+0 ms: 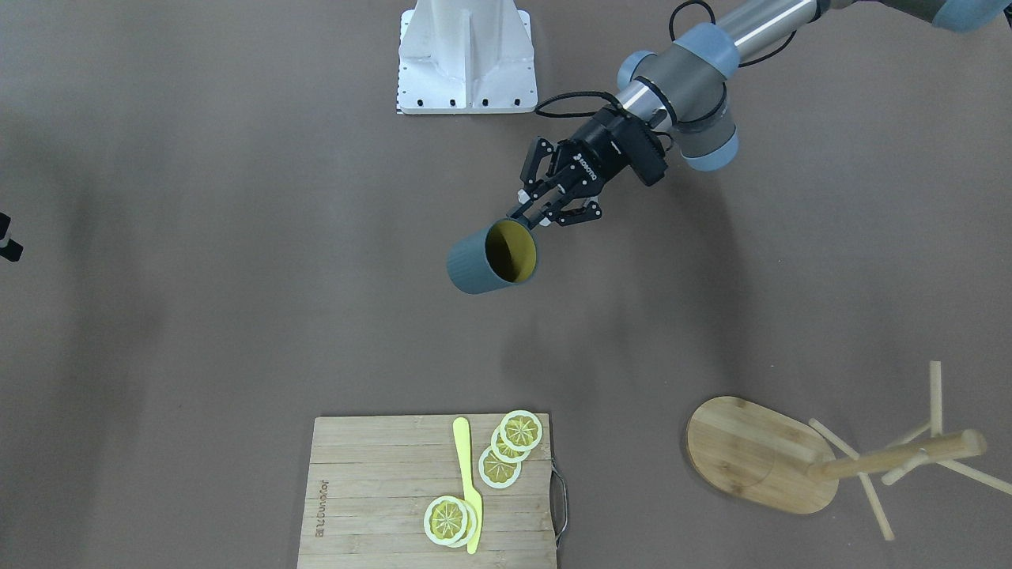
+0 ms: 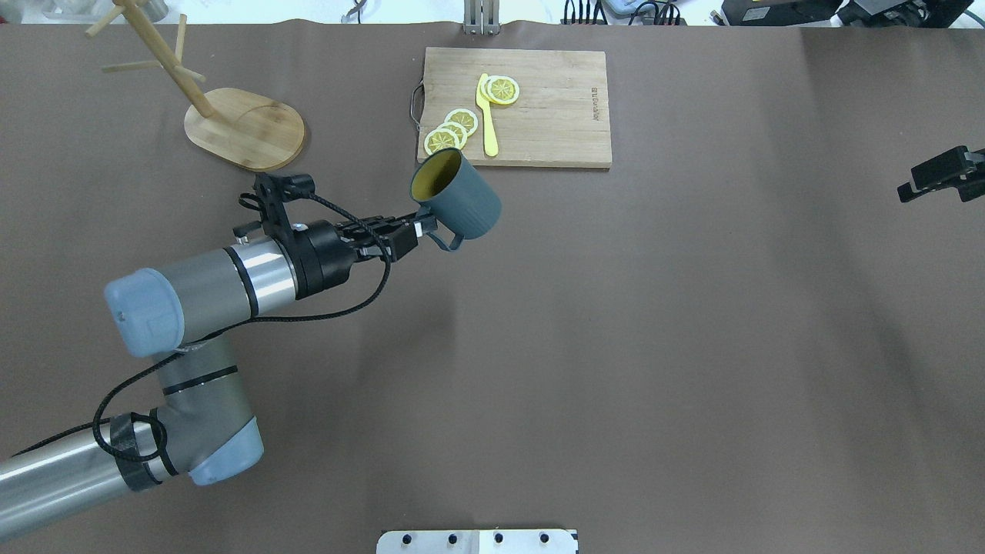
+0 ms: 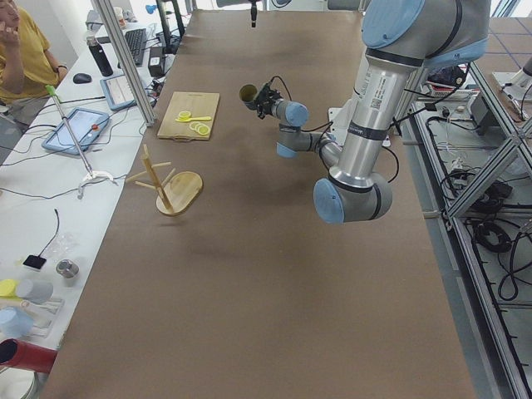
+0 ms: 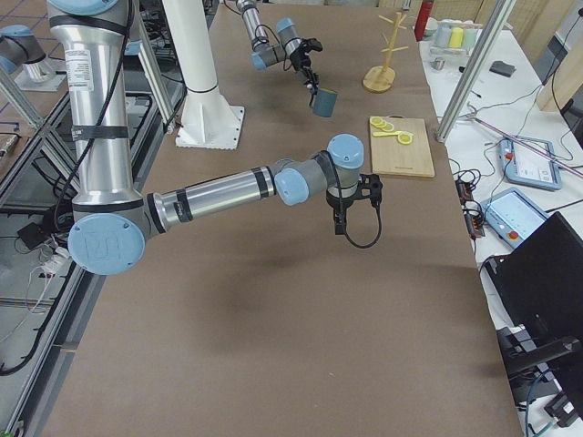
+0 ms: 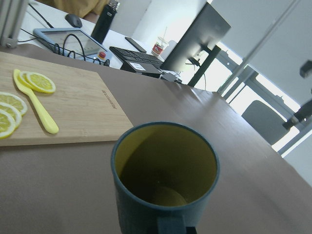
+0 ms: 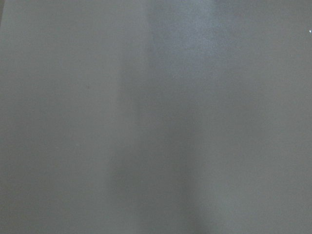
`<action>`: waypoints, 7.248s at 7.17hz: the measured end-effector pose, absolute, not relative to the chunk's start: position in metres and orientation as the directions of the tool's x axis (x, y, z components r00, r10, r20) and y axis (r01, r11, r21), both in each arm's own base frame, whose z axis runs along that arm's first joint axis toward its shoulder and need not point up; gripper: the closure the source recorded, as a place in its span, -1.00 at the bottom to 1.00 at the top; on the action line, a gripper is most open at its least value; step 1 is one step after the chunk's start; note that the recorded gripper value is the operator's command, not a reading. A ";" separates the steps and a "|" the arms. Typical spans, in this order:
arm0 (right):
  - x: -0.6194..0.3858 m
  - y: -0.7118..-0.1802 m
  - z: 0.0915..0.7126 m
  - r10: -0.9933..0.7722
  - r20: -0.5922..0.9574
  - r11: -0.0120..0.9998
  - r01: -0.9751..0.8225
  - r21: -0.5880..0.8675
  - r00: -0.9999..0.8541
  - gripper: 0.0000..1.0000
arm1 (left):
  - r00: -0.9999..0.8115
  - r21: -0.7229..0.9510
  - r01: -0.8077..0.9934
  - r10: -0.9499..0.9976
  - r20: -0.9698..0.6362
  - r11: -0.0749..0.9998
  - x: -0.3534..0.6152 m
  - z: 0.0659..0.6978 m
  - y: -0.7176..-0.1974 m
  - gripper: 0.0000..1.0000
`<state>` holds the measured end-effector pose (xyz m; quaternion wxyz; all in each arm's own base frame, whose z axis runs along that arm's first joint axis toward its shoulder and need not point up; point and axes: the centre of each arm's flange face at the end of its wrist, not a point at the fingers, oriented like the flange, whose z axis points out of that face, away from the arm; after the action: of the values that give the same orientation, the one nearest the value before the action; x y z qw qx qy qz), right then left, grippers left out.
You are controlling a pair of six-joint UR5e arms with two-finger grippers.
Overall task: Hang cup on storage rack
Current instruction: 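Lift the mug by its handle and carry it toward the wooden stand, then hook the mug handle onto a peg of the wooden stand, then release the mug and withdraw the left gripper from the stand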
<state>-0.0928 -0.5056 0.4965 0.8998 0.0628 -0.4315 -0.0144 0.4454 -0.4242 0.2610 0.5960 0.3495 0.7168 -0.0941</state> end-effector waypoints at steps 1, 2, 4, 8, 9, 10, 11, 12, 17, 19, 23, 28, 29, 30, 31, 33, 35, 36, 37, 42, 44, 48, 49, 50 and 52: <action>-0.092 -0.505 0.497 -0.085 0.775 0.991 -0.030 0.132 0.627 -1.00 | -0.143 0.113 0.638 0.261 -0.955 0.762 0.422 0.258 -0.449 1.00; -0.092 -0.504 0.497 -0.087 0.774 0.990 -0.031 0.136 0.628 -1.00 | -0.247 -0.047 0.639 0.147 -0.958 0.768 0.402 0.255 -0.468 1.00; -0.091 -0.505 0.495 -0.090 0.768 0.989 -0.036 0.145 0.634 -1.00 | -0.478 -0.335 0.566 -0.031 -0.878 0.753 0.370 0.249 -0.492 1.00; -0.083 -0.492 0.479 -0.079 0.749 0.982 -0.079 0.173 0.658 -1.00 | -0.647 -0.636 0.451 -0.261 -0.716 0.626 0.318 0.302 -0.572 1.00; -0.082 -0.488 0.477 -0.072 0.751 0.982 -0.086 0.170 0.657 -1.00 | -0.660 -0.670 0.448 -0.287 -0.695 0.592 0.300 0.314 -0.591 1.00; -0.082 -0.486 0.476 -0.069 0.751 0.982 -0.089 0.168 0.657 -1.00 | -0.686 -0.718 0.428 -0.321 -0.653 0.549 0.286 0.324 -0.606 1.00; -0.082 -0.486 0.476 -0.068 0.749 0.982 -0.090 0.169 0.659 -1.00 | -0.717 -0.765 0.401 -0.347 -0.604 0.504 0.270 0.332 -0.617 1.00; -0.084 -0.486 0.477 -0.068 0.743 0.981 -0.090 0.171 0.666 -1.00 | -0.742 -0.795 0.376 -0.359 -0.566 0.477 0.259 0.335 -0.624 1.00; -0.089 -0.487 0.479 -0.071 0.728 0.980 -0.087 0.178 0.682 -1.00 | -0.826 -0.904 0.238 -0.416 -0.380 0.354 0.246 0.367 -0.637 1.00; -0.091 -0.487 0.479 -0.075 0.724 0.980 -0.084 0.181 0.686 -1.00 | -0.841 -0.923 0.217 -0.420 -0.342 0.318 0.239 0.376 -0.640 1.00; -0.100 -0.486 0.477 -0.086 0.724 0.980 -0.071 0.184 0.685 -1.00 | -0.848 -0.937 0.219 -0.423 -0.320 0.271 0.223 0.402 -0.638 1.00; -0.104 -0.488 0.471 -0.066 0.733 0.981 -0.091 0.172 0.678 -1.00 | -0.834 -0.958 0.185 -0.480 -0.271 0.219 0.207 0.444 -0.621 1.00; -0.104 -0.487 0.470 -0.065 0.733 0.981 -0.091 0.172 0.677 -1.00 | -0.835 -0.961 0.171 -0.486 -0.258 0.216 0.205 0.449 -0.617 0.65; -0.105 -0.487 0.470 -0.066 0.733 0.981 -0.091 0.172 0.677 -1.00 | -0.836 -0.963 0.164 -0.488 -0.251 0.215 0.204 0.452 -0.615 -0.94; -0.105 -0.487 0.470 -0.065 0.734 0.981 -0.091 0.171 0.676 -1.00 | -0.836 -0.963 0.160 -0.489 -0.249 0.216 0.203 0.454 -0.614 -0.97; -0.108 -0.488 0.468 -0.056 0.737 0.982 -0.097 0.163 0.674 -1.00 | -0.835 -0.961 0.155 -0.489 -0.251 0.228 0.202 0.450 -0.612 -0.97; -0.111 -0.489 0.467 -0.057 0.728 0.980 -0.100 0.170 0.683 -1.00 | -0.835 -0.953 0.141 -0.485 -0.260 0.269 0.191 0.449 -0.594 -0.97; -0.112 -0.490 0.467 -0.056 0.724 0.980 -0.101 0.173 0.688 -1.00 | -0.831 -0.940 0.162 -0.472 -0.294 0.301 0.180 0.458 -0.575 -0.97; -0.112 -0.491 0.469 -0.056 0.722 0.980 -0.102 0.173 0.689 -1.00 | -0.807 -0.896 0.255 -0.430 -0.404 0.364 0.167 0.468 -0.552 -0.97; -0.107 -0.494 0.480 -0.053 0.715 0.977 -0.111 0.181 0.698 -1.00 | -0.195 -0.171 0.846 -0.005 -0.981 0.506 0.135 0.524 -0.506 -0.97; -0.097 -0.500 0.495 -0.020 0.673 0.972 -0.142 0.185 0.740 -1.00 | 0.216 0.232 0.900 0.083 -0.973 0.370 0.114 0.571 -0.496 -0.97; -0.060 -0.516 0.537 0.043 0.628 0.971 -0.181 0.158 0.777 -1.00 | 0.801 0.755 0.514 0.088 -0.592 0.408 0.087 0.633 -0.490 -0.97; -0.041 -0.520 0.554 0.042 0.615 0.972 -0.175 0.158 0.788 -1.00 | 0.813 0.740 0.473 0.086 -0.576 0.479 0.075 0.640 -0.495 -0.97; -0.022 -0.523 0.574 0.036 0.607 0.975 -0.161 0.152 0.794 -1.00 | 0.797 0.683 0.450 0.087 -0.598 0.576 0.051 0.647 -0.502 -0.97; 0.019 -0.519 0.625 0.000 0.621 0.986 -0.104 0.132 0.784 -1.00 | 0.680 0.504 0.429 0.099 -0.726 0.750 -0.009 0.644 -0.500 -0.97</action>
<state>0.0186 -0.5185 0.6247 0.9410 0.0797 -0.3278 0.0276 -0.0087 -0.5000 0.6435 0.8511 0.3403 0.3878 -0.0969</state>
